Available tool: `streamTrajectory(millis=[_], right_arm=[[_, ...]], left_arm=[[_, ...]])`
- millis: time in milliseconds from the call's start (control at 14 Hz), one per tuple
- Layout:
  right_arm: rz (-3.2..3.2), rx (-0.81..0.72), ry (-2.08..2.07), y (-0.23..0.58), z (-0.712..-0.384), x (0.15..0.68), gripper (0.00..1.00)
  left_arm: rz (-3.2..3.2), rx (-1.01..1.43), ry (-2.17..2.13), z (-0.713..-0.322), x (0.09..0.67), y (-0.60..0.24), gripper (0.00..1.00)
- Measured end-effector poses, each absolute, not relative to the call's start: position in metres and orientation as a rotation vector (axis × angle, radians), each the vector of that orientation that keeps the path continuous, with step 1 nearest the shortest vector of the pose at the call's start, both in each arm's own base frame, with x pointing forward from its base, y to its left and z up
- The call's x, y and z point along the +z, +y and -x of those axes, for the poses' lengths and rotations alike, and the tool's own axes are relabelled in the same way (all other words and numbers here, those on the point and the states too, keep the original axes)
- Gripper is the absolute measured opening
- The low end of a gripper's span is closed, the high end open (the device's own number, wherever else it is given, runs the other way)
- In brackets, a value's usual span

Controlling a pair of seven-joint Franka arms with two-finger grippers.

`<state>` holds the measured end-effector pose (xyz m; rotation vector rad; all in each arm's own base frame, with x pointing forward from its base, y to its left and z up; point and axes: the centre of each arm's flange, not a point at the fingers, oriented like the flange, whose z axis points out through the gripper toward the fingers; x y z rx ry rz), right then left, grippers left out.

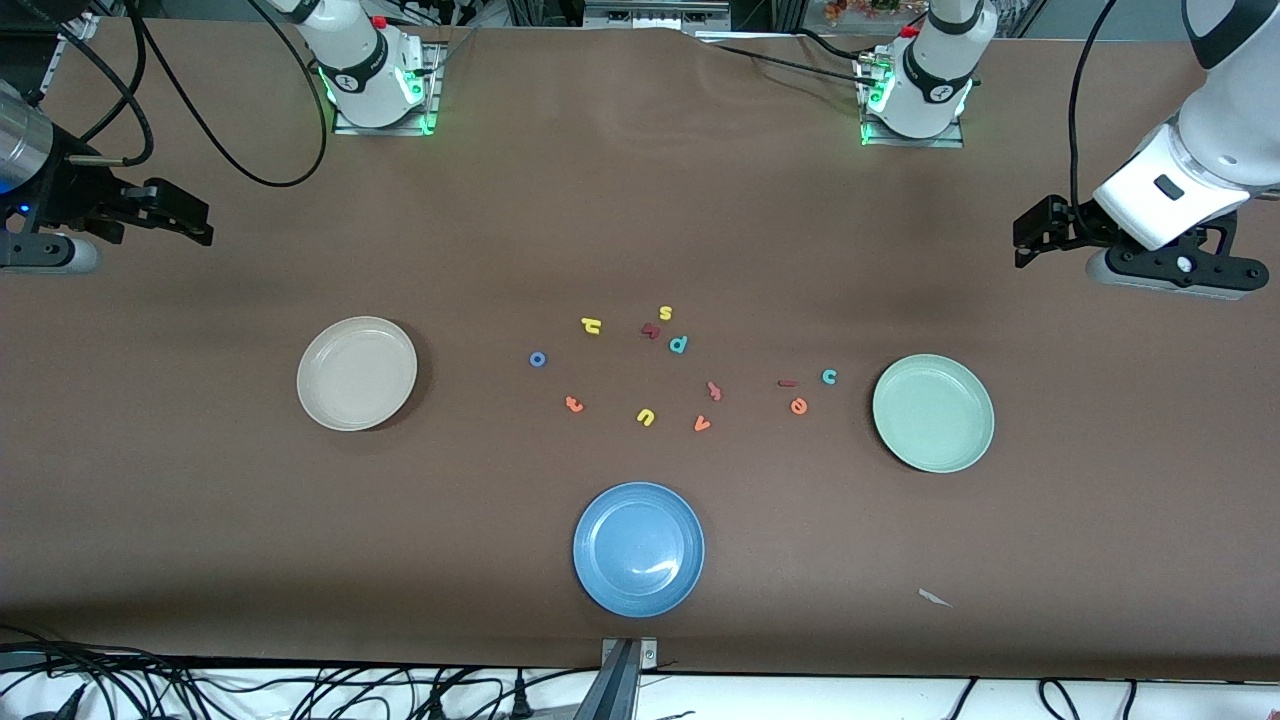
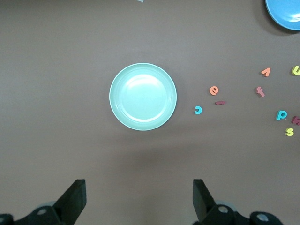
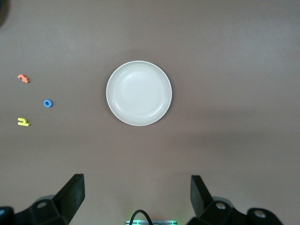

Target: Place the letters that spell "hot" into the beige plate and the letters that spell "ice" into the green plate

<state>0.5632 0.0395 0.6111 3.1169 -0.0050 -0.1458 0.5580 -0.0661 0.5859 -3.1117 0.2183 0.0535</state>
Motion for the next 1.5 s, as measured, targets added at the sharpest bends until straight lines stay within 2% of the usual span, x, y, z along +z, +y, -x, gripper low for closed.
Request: streamTrajectory(millis=[1500], right_arm=[[-3.117,-0.146,-0.006,0.0395,-0.5632,0.6111,1.00]], left_arm=[[3.111,0.074,0.214,-0.5566,0.5859,-0.0645,1.00]])
